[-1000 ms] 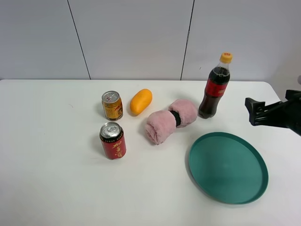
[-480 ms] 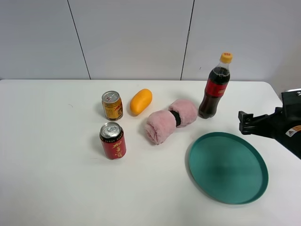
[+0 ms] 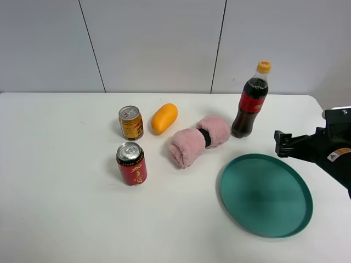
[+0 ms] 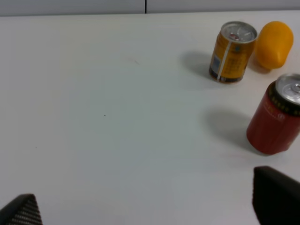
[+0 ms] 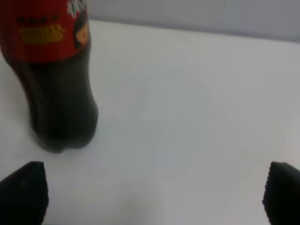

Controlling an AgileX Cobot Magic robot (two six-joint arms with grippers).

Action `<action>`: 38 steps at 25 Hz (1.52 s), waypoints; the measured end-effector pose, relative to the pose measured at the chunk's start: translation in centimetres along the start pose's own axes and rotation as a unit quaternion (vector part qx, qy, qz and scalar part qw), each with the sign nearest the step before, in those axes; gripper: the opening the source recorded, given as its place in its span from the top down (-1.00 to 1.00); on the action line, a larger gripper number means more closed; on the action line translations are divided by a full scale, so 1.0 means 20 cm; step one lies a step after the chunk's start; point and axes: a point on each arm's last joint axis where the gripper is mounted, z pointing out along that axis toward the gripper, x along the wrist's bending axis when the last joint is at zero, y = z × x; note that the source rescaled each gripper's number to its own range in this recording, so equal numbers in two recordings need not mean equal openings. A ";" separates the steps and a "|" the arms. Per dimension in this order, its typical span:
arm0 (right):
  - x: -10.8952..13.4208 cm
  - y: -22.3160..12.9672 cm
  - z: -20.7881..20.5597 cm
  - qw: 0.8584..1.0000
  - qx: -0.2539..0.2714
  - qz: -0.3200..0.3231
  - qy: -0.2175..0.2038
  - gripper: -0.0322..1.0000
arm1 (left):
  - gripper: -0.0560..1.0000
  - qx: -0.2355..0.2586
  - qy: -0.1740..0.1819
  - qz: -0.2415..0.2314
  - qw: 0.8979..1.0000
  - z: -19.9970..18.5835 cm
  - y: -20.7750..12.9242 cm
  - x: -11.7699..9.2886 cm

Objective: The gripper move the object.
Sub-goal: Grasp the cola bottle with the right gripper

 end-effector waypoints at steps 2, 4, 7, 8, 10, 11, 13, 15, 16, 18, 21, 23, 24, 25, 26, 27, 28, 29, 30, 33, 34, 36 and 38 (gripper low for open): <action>0.00 0.02 0.00 1.000 -0.024 -0.014 0.001 -1.00 | -1.00 0.000 0.000 0.000 1.000 0.00 0.00 0.00; 0.00 0.04 0.00 0.998 -0.045 -0.034 -0.002 -1.00 | -1.00 0.000 0.000 0.000 1.000 0.00 0.00 0.00; 0.00 0.03 0.03 0.998 -0.045 -0.048 -0.003 -1.00 | -1.00 0.000 0.000 -0.001 1.000 0.00 0.00 0.00; 0.00 0.02 0.05 0.998 -0.038 -0.050 -0.002 -1.00 | -1.00 0.000 0.000 -0.001 1.000 0.00 0.00 0.00; 0.01 0.02 0.09 0.998 -0.031 -0.050 -0.002 -1.00 | -1.00 0.000 0.000 -0.001 1.000 0.00 0.00 0.00; 0.01 0.01 0.12 0.998 -0.029 -0.049 -0.001 -1.00 | -1.00 0.000 0.000 -0.001 1.000 0.00 0.00 0.00; 0.01 0.01 0.15 0.998 -0.028 -0.047 -0.001 -1.00 | -1.00 0.000 0.000 -0.001 1.000 0.00 0.00 0.00; 0.01 0.02 0.18 0.998 -0.033 -0.050 0.002 -1.00 | -1.00 0.000 0.000 -0.001 1.000 0.00 0.00 0.00; 0.02 0.02 0.20 0.998 -0.033 -0.052 0.007 -1.00 | -1.00 0.000 0.000 -0.001 1.000 0.00 0.00 0.00; 0.03 0.02 0.24 0.997 -0.036 -0.060 0.019 -1.00 | -1.00 0.000 0.000 -0.001 1.000 0.00 0.00 0.00; 0.05 0.01 0.27 0.996 -0.041 -0.068 0.029 -1.00 | -1.00 0.000 0.000 0.000 1.000 0.00 0.00 0.00; 0.05 0.02 0.28 0.995 -0.057 -0.070 0.032 -1.00 | -1.00 0.000 0.000 0.000 1.000 0.00 0.00 0.00; 0.05 0.03 0.27 0.995 -0.067 -0.072 0.033 -1.00 | -1.00 0.000 0.000 0.000 1.000 0.00 0.00 0.00; 0.05 0.04 0.27 0.994 -0.078 -0.074 0.035 -1.00 | -1.00 0.000 0.000 0.000 1.000 0.00 0.00 0.00; 0.06 0.05 0.27 0.993 -0.087 -0.075 0.040 -1.00 | -1.00 0.000 0.000 0.000 1.000 0.00 0.00 0.00; 0.06 0.05 0.27 0.992 -0.089 -0.077 0.045 -1.00 | -1.00 0.000 0.000 0.000 1.000 0.00 0.00 0.00; 0.07 0.05 0.27 0.992 -0.091 -0.078 0.048 -1.00 | -1.00 0.000 0.000 0.000 1.000 0.00 0.00 0.00; 0.07 0.06 0.27 0.992 -0.091 -0.075 0.050 -1.00 | -1.00 0.000 0.000 0.000 1.000 0.00 0.00 0.00; 0.07 0.06 0.27 0.992 -0.092 -0.071 0.051 -1.00 | -1.00 0.000 0.000 0.000 1.000 0.00 0.00 0.00; 0.07 0.06 0.27 0.992 -0.095 -0.060 0.052 -1.00 | -1.00 0.000 0.000 0.000 1.000 0.00 0.00 0.00; 0.07 0.06 0.27 0.992 -0.096 -0.054 0.053 -1.00 | -1.00 0.000 0.000 0.000 1.000 0.00 0.00 0.00; 0.07 0.07 0.28 0.992 -0.101 -0.044 0.054 -1.00 | -1.00 0.000 0.000 0.000 1.000 0.00 0.00 0.00; 0.07 0.08 0.30 0.992 -0.108 -0.039 0.053 -1.00 | -1.00 0.000 0.000 0.000 1.000 0.00 0.00 0.00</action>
